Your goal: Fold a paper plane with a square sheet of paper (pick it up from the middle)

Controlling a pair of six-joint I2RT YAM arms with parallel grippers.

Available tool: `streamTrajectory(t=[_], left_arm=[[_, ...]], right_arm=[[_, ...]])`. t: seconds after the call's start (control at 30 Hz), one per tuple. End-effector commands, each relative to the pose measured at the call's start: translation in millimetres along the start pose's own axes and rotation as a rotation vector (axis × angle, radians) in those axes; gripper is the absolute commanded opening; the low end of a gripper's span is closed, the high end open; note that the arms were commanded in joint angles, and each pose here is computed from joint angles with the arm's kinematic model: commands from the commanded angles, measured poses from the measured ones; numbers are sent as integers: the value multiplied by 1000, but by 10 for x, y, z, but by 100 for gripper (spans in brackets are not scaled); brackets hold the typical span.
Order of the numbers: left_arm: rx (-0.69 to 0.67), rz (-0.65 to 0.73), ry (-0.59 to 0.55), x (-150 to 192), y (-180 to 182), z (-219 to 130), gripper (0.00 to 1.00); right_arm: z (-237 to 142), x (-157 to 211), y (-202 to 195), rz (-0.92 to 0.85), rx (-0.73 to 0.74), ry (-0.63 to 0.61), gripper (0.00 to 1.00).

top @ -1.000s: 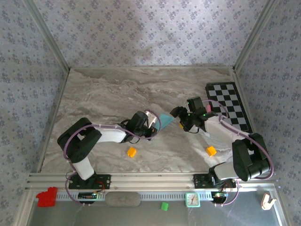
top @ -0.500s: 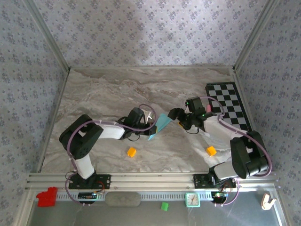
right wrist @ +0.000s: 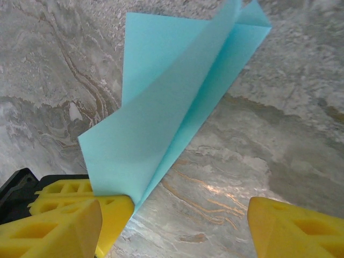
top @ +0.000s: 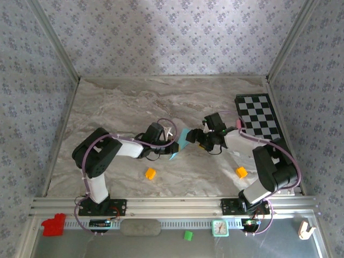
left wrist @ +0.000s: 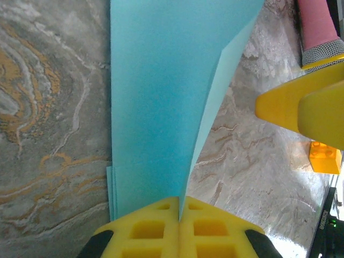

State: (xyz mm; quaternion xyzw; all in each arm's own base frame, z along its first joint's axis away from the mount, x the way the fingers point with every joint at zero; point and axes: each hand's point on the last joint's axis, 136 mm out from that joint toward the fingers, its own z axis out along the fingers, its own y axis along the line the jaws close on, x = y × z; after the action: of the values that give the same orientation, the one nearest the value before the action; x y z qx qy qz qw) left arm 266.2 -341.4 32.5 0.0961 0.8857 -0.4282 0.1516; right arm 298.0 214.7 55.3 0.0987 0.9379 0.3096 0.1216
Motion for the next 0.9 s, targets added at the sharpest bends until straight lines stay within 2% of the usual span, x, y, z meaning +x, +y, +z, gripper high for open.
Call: streamTrajectory(t=[0.0, 0.67, 0.87], left_arm=[[46, 7, -6, -83, -83, 29, 0], [46, -79, 18, -55, 17, 77, 0], [42, -100, 11, -51, 61, 79, 0]], right_arm=[[28, -8, 90, -41, -8, 21, 73], [306, 76, 100, -92, 29, 121, 60], [359, 74, 34, -92, 61, 128, 59]])
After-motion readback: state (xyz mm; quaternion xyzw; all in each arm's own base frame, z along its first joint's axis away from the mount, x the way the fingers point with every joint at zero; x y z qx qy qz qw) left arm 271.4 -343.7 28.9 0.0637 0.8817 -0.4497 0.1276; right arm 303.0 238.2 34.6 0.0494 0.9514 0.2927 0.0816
